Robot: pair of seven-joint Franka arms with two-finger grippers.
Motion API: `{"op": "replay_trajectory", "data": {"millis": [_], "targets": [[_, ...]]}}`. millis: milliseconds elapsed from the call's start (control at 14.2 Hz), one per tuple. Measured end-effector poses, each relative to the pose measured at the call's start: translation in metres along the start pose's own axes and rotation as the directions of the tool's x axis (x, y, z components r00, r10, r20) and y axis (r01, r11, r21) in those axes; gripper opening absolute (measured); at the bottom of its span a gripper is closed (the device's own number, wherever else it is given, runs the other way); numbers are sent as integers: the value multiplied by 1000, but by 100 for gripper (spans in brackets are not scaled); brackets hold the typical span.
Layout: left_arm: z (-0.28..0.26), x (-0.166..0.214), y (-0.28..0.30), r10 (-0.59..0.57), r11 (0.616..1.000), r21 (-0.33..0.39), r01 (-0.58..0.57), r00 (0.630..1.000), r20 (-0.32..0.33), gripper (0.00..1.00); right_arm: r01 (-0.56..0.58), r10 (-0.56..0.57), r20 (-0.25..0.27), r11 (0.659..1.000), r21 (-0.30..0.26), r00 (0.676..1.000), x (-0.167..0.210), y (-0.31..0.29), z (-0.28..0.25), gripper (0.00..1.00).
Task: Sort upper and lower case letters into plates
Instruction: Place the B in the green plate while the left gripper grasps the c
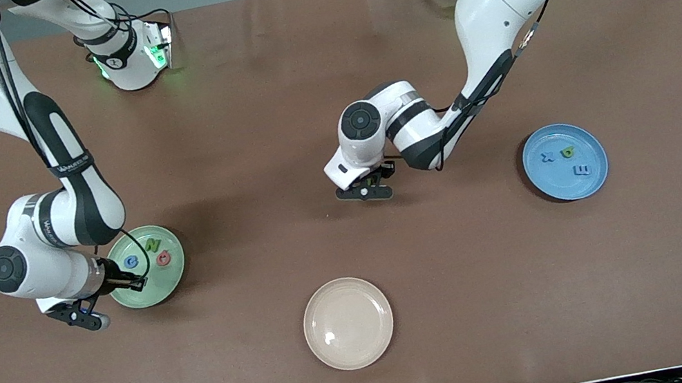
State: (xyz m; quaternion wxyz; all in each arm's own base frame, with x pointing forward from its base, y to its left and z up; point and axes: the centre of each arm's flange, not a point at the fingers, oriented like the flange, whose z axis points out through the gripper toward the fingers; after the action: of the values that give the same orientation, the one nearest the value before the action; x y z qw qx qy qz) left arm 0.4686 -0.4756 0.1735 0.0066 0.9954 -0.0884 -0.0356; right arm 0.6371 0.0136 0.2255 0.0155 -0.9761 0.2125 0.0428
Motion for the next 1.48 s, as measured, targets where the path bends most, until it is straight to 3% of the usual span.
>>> {"op": "replay_trajectory", "data": {"millis": [71, 353, 705, 846, 1129, 1481], "targets": [[0, 0, 0, 1, 1000, 1, -1, 1000, -1, 44, -1, 1, -1, 1000, -2, 1000, -2, 2, 6, 27], [-2, 1, 1, 1, 1000, -1, -1, 1000, -9, 27, -3, 3, 9, 1000, -12, 1000, -5, 5, 22, 27], [-6, 12, -6, -18, 1000, -5, 18, 999, -26, 27, -5, 5, 17, 1000, -20, 1000, -7, 7, 32, 27], [-18, 24, -22, -44, 998, 35, 45, 999, -21, 27, -5, 6, 21, 1000, -23, 1000, -8, 8, 36, 27], [-81, 47, -85, -114, 991, 69, 114, 993, 1, 27, -6, 6, 24, 1000, -25, 1000, -9, 9, 38, 27], [-136, 42, -229, -76, 996, 45, 74, 996, 39, 27, -11, 12, 26, 1000, -25, 1000, -7, 12, 39, 27]]}}
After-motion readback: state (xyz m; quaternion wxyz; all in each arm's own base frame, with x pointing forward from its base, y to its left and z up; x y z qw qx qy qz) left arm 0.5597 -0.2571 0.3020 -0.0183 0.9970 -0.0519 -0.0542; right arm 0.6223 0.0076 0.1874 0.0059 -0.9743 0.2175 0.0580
